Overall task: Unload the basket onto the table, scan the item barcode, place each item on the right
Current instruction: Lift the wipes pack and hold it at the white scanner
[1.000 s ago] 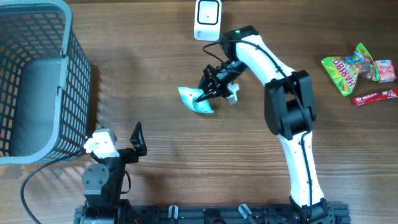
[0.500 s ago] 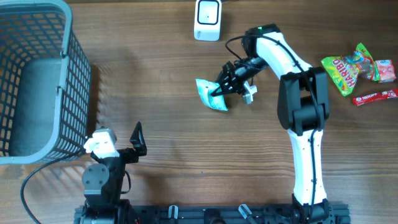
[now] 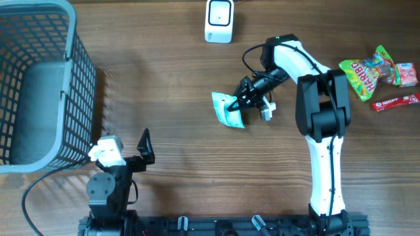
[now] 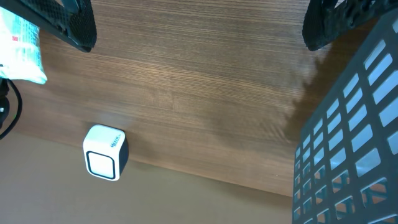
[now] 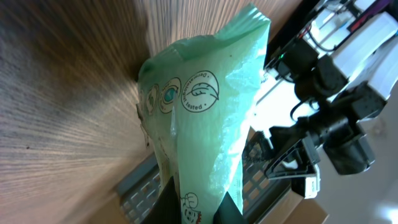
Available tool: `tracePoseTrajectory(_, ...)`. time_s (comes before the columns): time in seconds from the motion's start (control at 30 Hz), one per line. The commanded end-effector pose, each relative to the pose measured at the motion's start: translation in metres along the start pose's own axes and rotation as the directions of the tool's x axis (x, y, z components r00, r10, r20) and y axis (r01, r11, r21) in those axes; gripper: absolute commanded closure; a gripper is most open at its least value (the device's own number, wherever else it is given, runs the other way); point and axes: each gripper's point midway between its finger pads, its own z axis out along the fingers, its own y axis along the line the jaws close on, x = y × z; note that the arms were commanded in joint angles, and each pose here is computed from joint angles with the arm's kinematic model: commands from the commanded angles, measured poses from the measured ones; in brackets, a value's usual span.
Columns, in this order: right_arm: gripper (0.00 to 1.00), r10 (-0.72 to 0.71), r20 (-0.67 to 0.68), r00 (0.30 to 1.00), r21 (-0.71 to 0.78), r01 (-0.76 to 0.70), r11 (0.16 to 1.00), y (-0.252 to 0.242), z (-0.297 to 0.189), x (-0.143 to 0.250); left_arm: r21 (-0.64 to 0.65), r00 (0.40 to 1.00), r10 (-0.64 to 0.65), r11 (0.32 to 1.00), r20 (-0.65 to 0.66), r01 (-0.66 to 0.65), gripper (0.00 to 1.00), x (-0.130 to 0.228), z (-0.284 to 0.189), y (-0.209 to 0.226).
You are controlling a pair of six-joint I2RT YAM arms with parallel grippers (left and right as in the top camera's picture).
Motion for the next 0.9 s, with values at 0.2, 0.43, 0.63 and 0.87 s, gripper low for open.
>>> tracePoseTrajectory(0.2,0.95,-0.008,0.196,0.981,-0.026,0.014,1.0,0.009,-0.005,-0.04,0.008,1.0,-0.003,1.0,0.001,0.003,0.0,0.001,0.0,-0.001)
tracePoseTrajectory(0.43,0.95,-0.101,0.168,0.981,-0.018,0.105,0.994,0.022,0.001,-0.043,0.009,1.0,-0.003,1.0,0.001,0.003,0.0,0.001,0.0,-0.001)
tracePoseTrajectory(0.63,0.96,-0.562,-0.074,0.824,-0.029,0.562,0.827,0.005,-0.001,0.005,0.008,1.0,-0.003,1.0,0.001,0.003,0.0,0.001,0.0,-0.001)
tracePoseTrajectory(0.87,0.96,-0.758,-0.082,0.647,-0.131,0.747,0.652,-0.041,-0.02,0.068,0.008,1.0,-0.003,1.0,0.001,0.003,0.0,0.001,0.0,-0.001)
